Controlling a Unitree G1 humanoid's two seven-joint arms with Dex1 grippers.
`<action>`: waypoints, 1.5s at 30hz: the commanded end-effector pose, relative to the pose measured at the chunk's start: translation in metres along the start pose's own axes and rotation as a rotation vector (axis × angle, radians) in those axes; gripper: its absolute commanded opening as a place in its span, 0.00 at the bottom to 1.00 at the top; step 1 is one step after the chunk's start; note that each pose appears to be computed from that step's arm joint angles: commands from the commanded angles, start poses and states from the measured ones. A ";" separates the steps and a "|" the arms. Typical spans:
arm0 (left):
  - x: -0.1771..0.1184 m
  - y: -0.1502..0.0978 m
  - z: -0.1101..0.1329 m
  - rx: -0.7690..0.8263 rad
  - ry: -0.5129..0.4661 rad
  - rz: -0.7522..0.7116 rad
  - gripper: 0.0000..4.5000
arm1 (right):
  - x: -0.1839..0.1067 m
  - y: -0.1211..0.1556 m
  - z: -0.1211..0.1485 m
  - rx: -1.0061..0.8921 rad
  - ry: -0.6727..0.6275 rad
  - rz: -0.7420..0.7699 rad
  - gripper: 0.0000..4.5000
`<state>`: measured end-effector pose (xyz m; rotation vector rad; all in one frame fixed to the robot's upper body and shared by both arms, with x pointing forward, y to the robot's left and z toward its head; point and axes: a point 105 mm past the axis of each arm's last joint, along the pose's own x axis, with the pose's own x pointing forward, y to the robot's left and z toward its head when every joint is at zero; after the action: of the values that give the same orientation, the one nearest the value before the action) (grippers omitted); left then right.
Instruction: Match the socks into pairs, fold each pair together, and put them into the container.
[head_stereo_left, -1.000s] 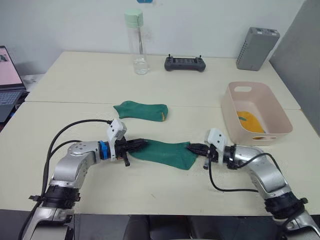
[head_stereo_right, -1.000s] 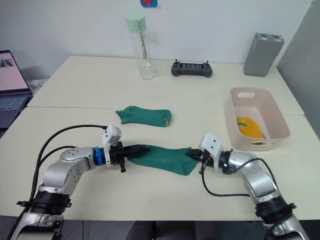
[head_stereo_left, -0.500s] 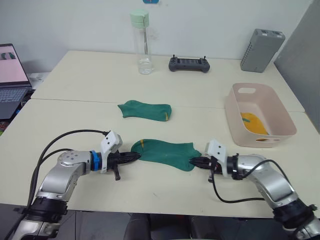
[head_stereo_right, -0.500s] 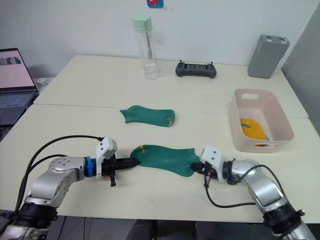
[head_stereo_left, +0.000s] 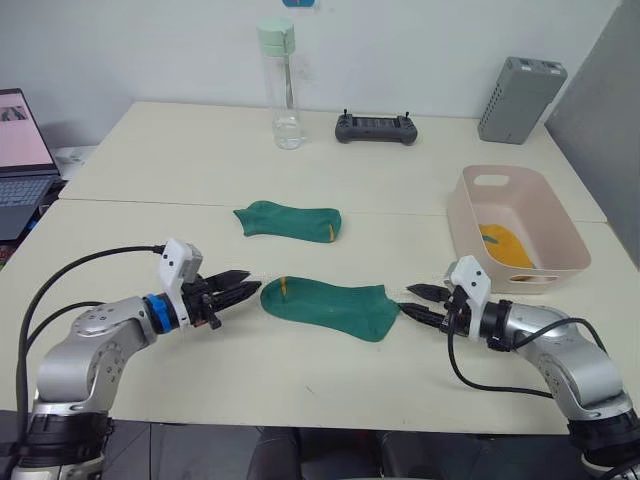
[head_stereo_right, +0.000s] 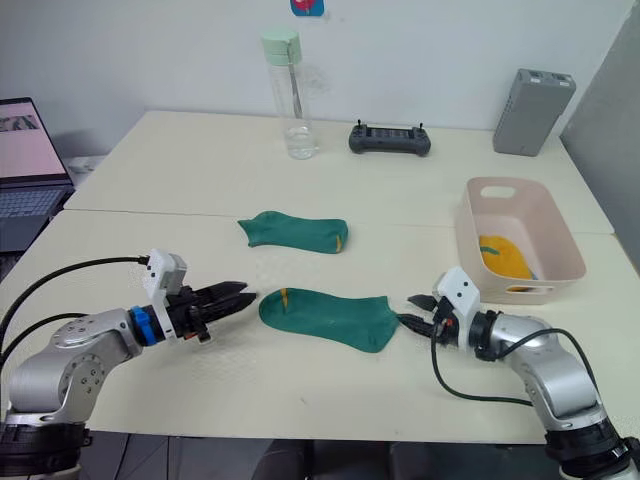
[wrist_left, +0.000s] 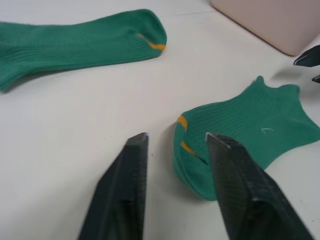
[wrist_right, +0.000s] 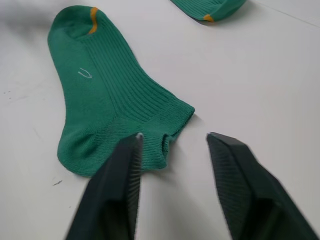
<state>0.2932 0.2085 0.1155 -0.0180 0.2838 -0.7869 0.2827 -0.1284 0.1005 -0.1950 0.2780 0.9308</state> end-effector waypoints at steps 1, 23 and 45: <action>0.006 -0.004 -0.003 0.002 0.006 -0.014 0.70 | 0.001 0.001 0.003 0.007 -0.004 0.006 0.78; -0.002 -0.028 -0.016 -0.147 0.006 -0.011 0.00 | 0.011 0.017 0.006 0.125 -0.011 0.130 0.00; -0.014 -0.036 -0.029 -0.269 -0.003 0.040 0.14 | 0.024 0.012 0.002 0.147 0.022 0.110 0.15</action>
<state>0.2492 0.1950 0.0857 -0.2810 0.4314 -0.6880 0.2815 -0.1033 0.0821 -0.0159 0.4490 1.0143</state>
